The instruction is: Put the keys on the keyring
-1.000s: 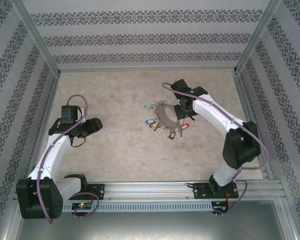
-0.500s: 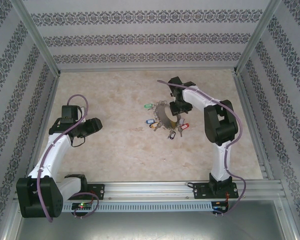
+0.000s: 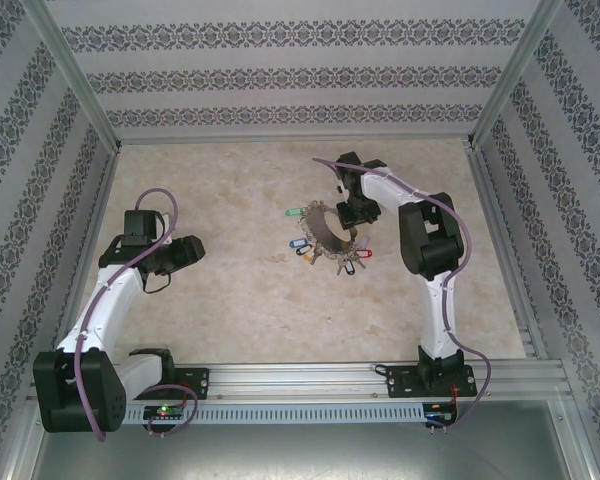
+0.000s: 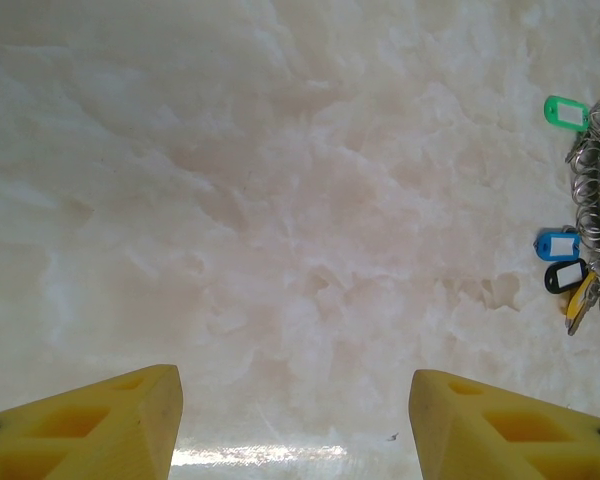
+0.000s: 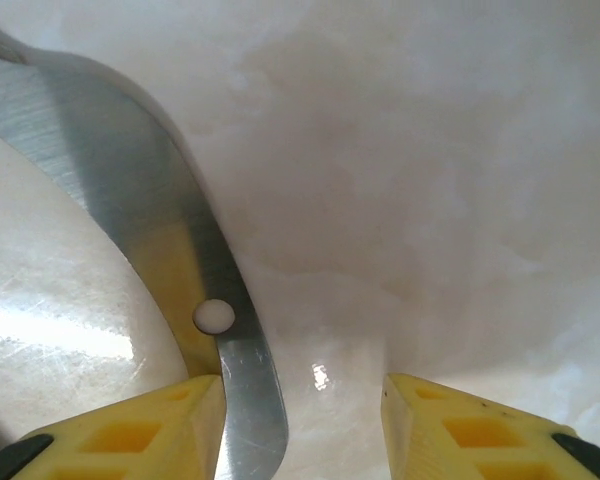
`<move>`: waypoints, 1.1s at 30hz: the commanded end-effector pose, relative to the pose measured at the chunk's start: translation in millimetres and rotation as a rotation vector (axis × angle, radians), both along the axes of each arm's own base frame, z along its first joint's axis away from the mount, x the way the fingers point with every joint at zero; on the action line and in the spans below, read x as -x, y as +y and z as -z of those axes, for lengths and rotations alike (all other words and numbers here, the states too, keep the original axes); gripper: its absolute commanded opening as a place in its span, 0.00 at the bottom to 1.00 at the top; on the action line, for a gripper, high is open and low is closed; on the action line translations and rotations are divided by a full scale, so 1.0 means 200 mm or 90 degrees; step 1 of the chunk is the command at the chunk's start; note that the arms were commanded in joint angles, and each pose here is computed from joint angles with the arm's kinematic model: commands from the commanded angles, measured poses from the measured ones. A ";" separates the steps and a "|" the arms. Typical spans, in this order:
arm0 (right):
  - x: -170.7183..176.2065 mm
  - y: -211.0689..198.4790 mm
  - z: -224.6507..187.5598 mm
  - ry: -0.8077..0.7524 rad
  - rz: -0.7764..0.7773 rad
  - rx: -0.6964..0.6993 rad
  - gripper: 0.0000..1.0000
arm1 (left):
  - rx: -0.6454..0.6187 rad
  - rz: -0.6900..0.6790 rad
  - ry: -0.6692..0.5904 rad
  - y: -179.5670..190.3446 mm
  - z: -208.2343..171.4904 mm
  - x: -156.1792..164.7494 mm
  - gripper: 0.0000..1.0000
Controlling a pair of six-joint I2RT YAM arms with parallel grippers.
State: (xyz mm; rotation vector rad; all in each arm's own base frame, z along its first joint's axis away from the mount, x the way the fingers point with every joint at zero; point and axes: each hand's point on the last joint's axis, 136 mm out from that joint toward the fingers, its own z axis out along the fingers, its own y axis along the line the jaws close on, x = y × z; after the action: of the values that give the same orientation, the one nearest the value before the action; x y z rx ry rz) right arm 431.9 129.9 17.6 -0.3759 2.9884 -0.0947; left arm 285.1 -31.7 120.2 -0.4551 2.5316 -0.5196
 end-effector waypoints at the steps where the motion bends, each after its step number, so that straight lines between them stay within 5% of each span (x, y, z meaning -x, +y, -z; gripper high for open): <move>1: 0.07 0.01 0.07 0.059 -0.050 0.020 0.45 | -0.013 0.013 -0.028 -0.01 -0.05 -0.05 0.62; 8: 0.08 -0.07 0.03 0.073 -0.094 0.118 0.35 | -0.028 0.019 -0.025 0.01 -0.05 -0.04 0.61; 21: 0.02 -0.38 -0.33 -0.077 -0.023 0.217 0.30 | -0.033 0.019 -0.023 0.01 -0.03 -0.05 0.62; 27: 0.02 -0.24 -0.63 -0.236 0.015 0.027 0.43 | -0.064 0.035 -0.079 0.03 -0.13 -0.08 0.66; 33: 0.18 -0.16 -1.18 -0.483 0.008 -0.093 0.52 | -0.036 0.073 -0.207 -0.04 -0.41 -0.12 0.81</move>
State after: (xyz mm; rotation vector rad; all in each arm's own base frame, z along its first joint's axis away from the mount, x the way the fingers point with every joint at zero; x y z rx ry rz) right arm 398.6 81.5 204.2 -0.2584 2.4370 -0.1394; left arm 294.6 -28.8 156.2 -0.3199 2.4149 -0.4699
